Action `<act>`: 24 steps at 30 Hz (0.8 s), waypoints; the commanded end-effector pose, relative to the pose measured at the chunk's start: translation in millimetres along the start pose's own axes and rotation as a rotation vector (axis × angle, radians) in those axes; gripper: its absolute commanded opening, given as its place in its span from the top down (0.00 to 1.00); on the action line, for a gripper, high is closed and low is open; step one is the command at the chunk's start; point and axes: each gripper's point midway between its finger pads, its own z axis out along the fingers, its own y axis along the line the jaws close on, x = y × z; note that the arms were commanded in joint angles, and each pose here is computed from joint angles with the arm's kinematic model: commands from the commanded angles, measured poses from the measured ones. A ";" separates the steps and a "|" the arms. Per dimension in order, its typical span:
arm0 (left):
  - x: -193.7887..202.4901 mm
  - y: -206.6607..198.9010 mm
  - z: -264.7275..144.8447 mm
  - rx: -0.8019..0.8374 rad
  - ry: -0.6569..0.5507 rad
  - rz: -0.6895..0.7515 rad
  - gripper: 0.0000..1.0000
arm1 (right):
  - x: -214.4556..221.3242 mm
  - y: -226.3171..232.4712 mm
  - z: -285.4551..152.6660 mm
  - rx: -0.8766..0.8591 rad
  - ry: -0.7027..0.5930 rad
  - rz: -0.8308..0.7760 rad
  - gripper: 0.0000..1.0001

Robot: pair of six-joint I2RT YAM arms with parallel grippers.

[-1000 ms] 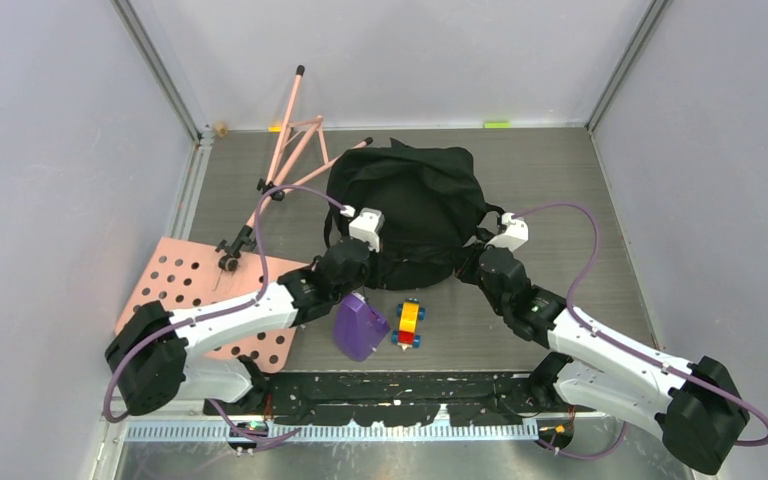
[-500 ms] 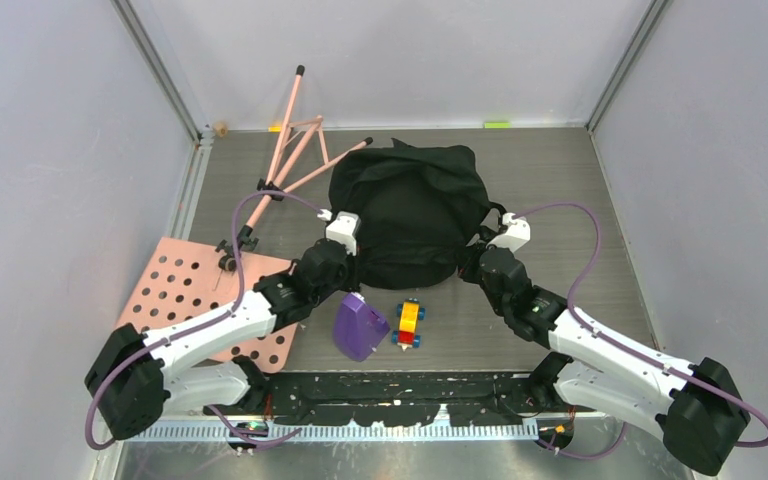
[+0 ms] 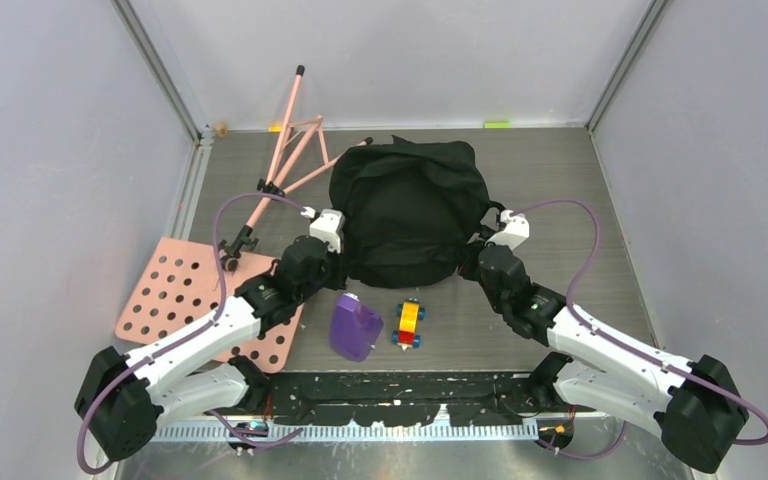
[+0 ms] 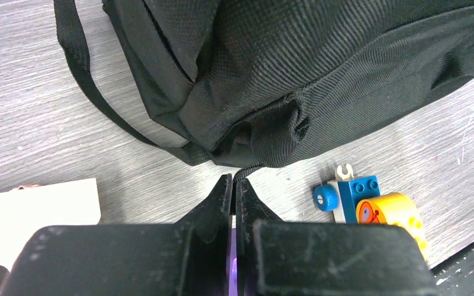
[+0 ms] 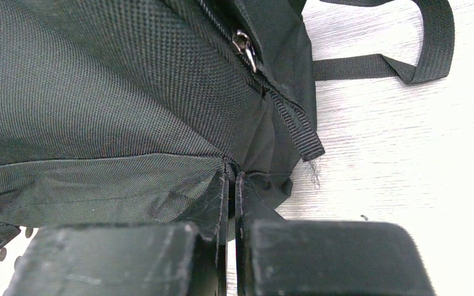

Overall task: Pack the student bag
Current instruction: Zip the student bag at the center of the board, then reset both arms

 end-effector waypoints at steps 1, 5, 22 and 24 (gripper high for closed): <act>0.2 26.3 -9.7 -0.081 0.001 0.056 1.00 | -62.1 -14.5 1.4 0.131 -0.214 0.049 1.00; 0.2 32.4 -12.1 -0.094 0.002 0.058 1.00 | -62.5 -16.0 1.3 0.137 -0.214 0.047 1.00; -25.5 16.6 -33.0 0.021 -0.070 0.141 0.03 | -72.3 2.9 -22.4 0.016 -0.066 -0.306 0.12; -31.1 20.1 -38.4 0.004 -0.080 0.120 0.01 | -77.3 1.7 -30.6 0.005 -0.056 -0.332 0.08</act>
